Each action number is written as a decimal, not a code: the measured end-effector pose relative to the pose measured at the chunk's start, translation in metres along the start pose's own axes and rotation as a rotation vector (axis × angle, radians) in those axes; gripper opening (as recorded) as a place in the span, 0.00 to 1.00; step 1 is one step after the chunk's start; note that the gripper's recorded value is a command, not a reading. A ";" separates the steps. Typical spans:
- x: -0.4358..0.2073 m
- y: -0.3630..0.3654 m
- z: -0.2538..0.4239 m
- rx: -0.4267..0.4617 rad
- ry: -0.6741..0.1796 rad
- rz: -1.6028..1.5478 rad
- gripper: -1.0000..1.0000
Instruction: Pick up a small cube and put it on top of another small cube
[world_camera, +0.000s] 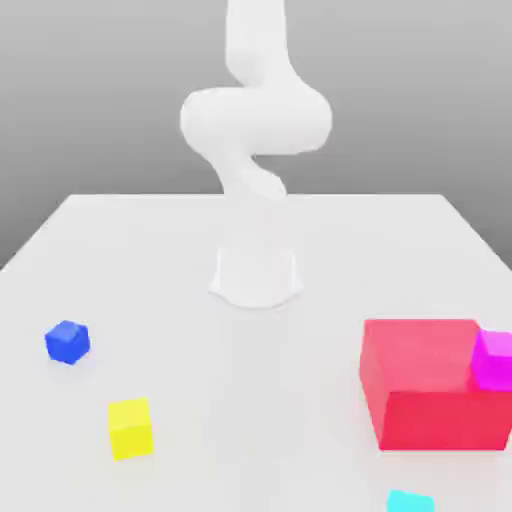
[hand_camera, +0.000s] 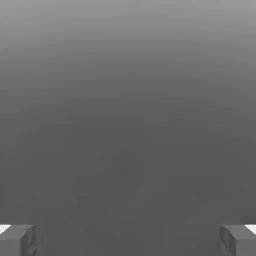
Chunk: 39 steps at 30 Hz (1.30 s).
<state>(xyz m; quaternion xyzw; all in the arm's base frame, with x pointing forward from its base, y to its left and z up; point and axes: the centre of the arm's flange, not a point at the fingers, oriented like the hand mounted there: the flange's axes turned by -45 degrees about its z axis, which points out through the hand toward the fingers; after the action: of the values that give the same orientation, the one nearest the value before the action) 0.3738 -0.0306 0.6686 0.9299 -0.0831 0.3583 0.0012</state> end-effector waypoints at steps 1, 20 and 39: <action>-0.003 0.014 0.021 -0.029 -0.026 0.060 0.50; -0.250 0.288 0.244 -0.519 -0.374 1.212 0.50; -0.441 0.333 0.301 -0.691 -0.466 1.687 0.00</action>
<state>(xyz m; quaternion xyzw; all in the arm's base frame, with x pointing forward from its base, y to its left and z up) 0.2010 -0.3099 0.1316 0.5589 -0.8292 0.0011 0.0005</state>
